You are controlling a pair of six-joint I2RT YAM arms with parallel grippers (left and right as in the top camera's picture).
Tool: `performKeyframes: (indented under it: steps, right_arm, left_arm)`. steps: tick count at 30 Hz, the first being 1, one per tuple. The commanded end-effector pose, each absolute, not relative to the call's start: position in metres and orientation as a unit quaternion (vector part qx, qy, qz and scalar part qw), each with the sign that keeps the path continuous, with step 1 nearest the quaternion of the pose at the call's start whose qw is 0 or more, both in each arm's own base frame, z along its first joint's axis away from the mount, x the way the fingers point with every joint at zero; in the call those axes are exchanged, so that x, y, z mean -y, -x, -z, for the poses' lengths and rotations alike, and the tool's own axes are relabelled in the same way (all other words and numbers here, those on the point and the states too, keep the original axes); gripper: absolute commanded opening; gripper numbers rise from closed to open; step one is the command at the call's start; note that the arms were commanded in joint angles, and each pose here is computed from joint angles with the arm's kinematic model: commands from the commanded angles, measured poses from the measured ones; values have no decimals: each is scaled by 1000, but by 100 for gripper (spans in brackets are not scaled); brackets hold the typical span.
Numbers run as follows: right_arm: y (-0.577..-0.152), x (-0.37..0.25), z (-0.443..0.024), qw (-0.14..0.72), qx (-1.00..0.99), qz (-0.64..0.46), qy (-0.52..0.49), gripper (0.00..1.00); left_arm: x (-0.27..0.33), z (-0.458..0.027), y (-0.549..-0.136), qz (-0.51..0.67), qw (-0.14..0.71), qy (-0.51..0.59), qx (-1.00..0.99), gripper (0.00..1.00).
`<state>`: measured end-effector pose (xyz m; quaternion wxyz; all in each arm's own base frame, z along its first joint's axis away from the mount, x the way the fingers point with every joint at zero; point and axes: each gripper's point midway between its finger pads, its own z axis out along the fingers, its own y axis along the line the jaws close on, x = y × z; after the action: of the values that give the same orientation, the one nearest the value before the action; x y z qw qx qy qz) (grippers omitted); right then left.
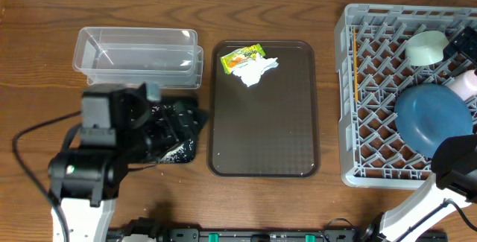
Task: Sort waste into correct bins and load items into the dishwasher rack
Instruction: 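Move the left gripper over the brown tray to the white tissue, then grasp the white tissue with the left gripper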
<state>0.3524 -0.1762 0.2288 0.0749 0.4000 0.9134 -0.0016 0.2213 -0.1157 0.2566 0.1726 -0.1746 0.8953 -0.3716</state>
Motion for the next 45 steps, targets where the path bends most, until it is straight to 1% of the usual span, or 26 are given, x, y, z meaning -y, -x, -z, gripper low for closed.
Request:
performKeyframes:
  steps: [1,4,7,11,14,19,22,25,27,31,37,39,45]
  right_arm:
    - [-351,178,-230,76,-909,1,-410,99]
    - [-351,178,-230,76,-909,1,-410,99]
    - [-351,178,-230,76,-909,1,-410,99]
    - [-351,178,-230,76,-909,1,-410,99]
    - [-351,178,-230,76,-909,1,-410,99]
    - [-351,178,-229,76,-909,1,-410,99]
    - [-351,178,-230,76,-909,1,-410,99]
    - [-351,178,-230,76,-909,1,-410,99]
    - [-351,178,-230,76,-909,1,-410,99]
    - [-351,178,-230,76,-909,1,-410,99]
    - [-351,178,-229,76,-909,1,-410,99]
    - [-351,178,-229,76,-909,1,-410,99]
    - [-351,178,-229,76,-909,1,-410,99]
  left_arm:
    - [143,-268,-229,369,154,98,-911,93]
    - [149,-256,-245,282,137,77,-947,93]
    - [157,-247,-268,195,138,44,-970,93]
    - [177,-238,-310,131,178,-15,-975,93]
    - [174,-220,-343,78,211,-15,-974,93]
    - [188,-189,-371,72,208,-14,-975,93]
    - [201,-174,-394,80,223,-14,-971,93]
    - [213,-159,-414,84,239,-30,-967,91]
    - [221,-146,-426,86,246,-37,-965,86]
    - [238,-121,-447,93,260,-45,-960,85]
    - [250,-80,-461,87,256,-67,-960,85]
    - [251,-69,-461,81,248,-74,-962,85]
    - [256,-41,-456,58,230,-143,-961,84]
